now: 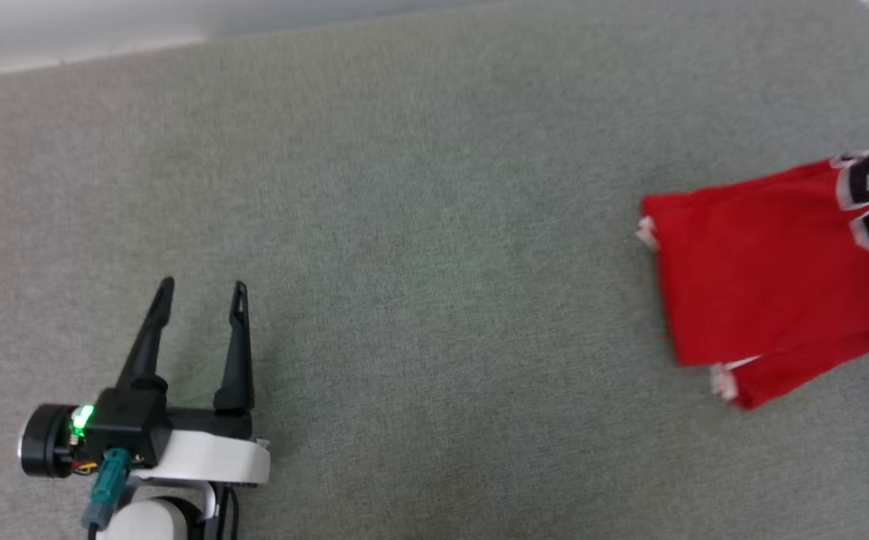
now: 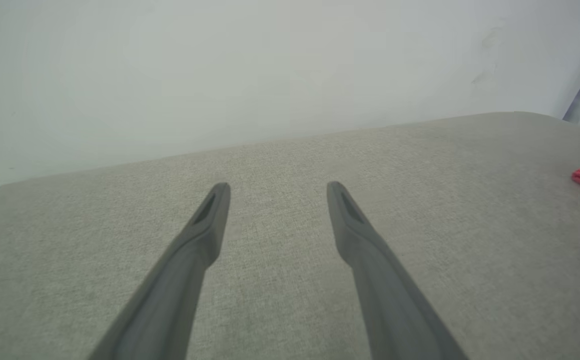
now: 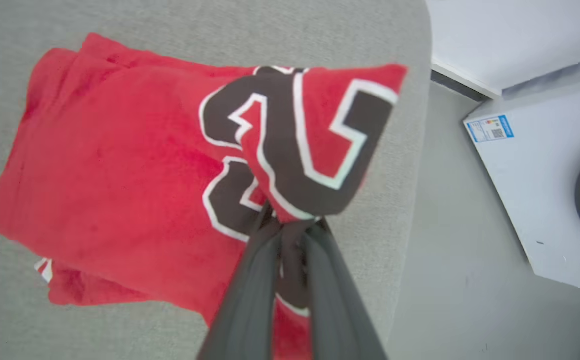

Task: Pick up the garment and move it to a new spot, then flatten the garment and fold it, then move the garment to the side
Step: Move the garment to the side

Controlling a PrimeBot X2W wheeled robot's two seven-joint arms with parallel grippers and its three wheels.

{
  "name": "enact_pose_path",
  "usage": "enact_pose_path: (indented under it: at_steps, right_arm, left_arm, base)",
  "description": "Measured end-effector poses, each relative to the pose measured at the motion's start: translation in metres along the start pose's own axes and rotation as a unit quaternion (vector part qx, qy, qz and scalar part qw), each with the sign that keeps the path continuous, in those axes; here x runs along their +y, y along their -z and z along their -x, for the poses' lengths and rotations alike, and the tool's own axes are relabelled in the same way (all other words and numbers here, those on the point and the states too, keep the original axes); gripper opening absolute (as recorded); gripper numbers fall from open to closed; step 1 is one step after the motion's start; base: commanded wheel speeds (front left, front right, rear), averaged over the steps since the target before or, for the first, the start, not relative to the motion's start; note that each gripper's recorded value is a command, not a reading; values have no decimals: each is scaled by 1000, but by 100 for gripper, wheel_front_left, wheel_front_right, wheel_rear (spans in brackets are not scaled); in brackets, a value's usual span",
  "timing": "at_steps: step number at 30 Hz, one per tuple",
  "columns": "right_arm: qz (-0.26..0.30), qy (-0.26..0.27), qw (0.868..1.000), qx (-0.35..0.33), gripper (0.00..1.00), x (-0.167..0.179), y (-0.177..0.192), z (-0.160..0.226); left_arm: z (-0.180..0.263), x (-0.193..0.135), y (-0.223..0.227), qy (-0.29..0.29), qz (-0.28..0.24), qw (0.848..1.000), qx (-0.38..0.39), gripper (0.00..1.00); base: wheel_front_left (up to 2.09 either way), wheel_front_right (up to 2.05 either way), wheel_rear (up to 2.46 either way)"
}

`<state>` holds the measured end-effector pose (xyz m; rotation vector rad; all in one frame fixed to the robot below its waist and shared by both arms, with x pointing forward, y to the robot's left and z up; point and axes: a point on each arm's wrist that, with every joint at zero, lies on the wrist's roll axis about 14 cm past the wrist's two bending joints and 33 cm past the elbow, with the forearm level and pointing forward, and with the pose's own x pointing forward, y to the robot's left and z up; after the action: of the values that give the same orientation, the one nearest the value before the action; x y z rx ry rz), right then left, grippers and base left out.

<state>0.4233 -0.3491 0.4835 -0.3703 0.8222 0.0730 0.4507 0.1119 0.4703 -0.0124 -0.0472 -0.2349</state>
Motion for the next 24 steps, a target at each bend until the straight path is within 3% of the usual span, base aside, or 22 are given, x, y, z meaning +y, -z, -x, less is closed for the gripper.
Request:
enact_pose_path:
  at_steps: [9,20,21,22,24]
  right_arm:
    - [-56,114,991,49,0,-79,20,-37]
    - [-94,177,977,77,0,-108,44,-54]
    - [-102,179,976,71,35,-108,44,-53]
    - [-109,182,975,64,100,-108,43,-52]
    - [-107,186,975,56,100,-108,41,-48]
  left_arm:
    - [-22,14,29,-1,-3,1000,16,100]
    - [-29,22,44,-3,-8,1000,22,100]
    - [-30,21,42,-3,-8,1000,21,100]
    - [-30,21,40,-2,-7,1000,19,100]
    - [-29,18,36,-1,-6,1000,15,100]
  base:
    - [0,0,0]
    - [0,0,0]
    - [0,0,0]
    - [0,0,0]
    - [0,0,0]
